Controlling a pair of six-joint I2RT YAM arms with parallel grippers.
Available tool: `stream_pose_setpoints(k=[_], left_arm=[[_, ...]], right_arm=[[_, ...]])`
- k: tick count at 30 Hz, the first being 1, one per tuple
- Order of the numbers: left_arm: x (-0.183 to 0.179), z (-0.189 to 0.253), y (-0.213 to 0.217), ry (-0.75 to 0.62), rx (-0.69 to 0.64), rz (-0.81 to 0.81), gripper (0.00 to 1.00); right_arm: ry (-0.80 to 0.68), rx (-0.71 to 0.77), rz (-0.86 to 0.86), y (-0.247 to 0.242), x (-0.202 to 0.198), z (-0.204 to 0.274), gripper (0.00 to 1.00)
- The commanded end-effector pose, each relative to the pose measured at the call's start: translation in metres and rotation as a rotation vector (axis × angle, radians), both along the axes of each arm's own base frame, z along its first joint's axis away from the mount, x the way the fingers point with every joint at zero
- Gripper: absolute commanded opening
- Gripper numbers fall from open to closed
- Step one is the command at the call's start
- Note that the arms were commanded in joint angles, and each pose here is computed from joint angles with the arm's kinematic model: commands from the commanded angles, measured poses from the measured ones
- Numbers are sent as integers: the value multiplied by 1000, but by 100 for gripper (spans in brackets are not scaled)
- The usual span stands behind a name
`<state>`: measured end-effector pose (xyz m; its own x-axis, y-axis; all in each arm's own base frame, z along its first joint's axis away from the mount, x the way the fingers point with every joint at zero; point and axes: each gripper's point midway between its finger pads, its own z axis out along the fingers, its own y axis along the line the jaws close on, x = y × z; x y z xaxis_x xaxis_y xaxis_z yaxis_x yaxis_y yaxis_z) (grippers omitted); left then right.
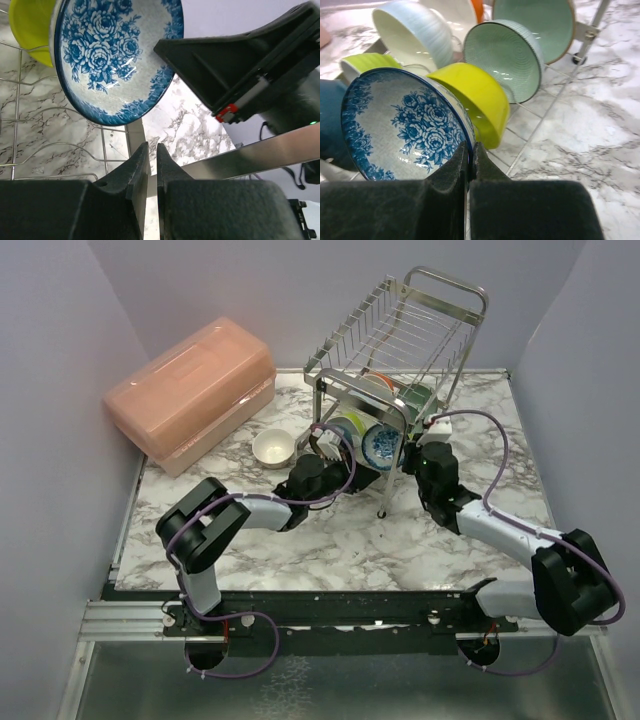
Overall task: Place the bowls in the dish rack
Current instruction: Adjust the bowl in the dish rack.
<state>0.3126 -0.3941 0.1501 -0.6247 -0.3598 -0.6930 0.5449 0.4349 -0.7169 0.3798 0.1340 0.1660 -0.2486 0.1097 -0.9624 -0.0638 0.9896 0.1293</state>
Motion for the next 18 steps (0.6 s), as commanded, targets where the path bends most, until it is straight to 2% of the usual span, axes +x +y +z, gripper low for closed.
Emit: stream_pose_setpoints(k=[1,4,13,15,18], left_arm=[[-4,13,8,-11,-20,4,12],[-4,14,8,-13,-19,4,13],[-3,23,9,-24,-33,6,16],[-3,28,10,-31,-42,12,21],[-2,39,12,-43,-59,23,35]], right_arm=[[-132,-48,-170,-24,7,18,1],[-161,-68,-219,-31,3,14,0],[-215,-112,-216,-25,-1,5,1],[-226,-123,-238,-27,-1,5,1],[-254,-150,-248,-27,-2,7,0]])
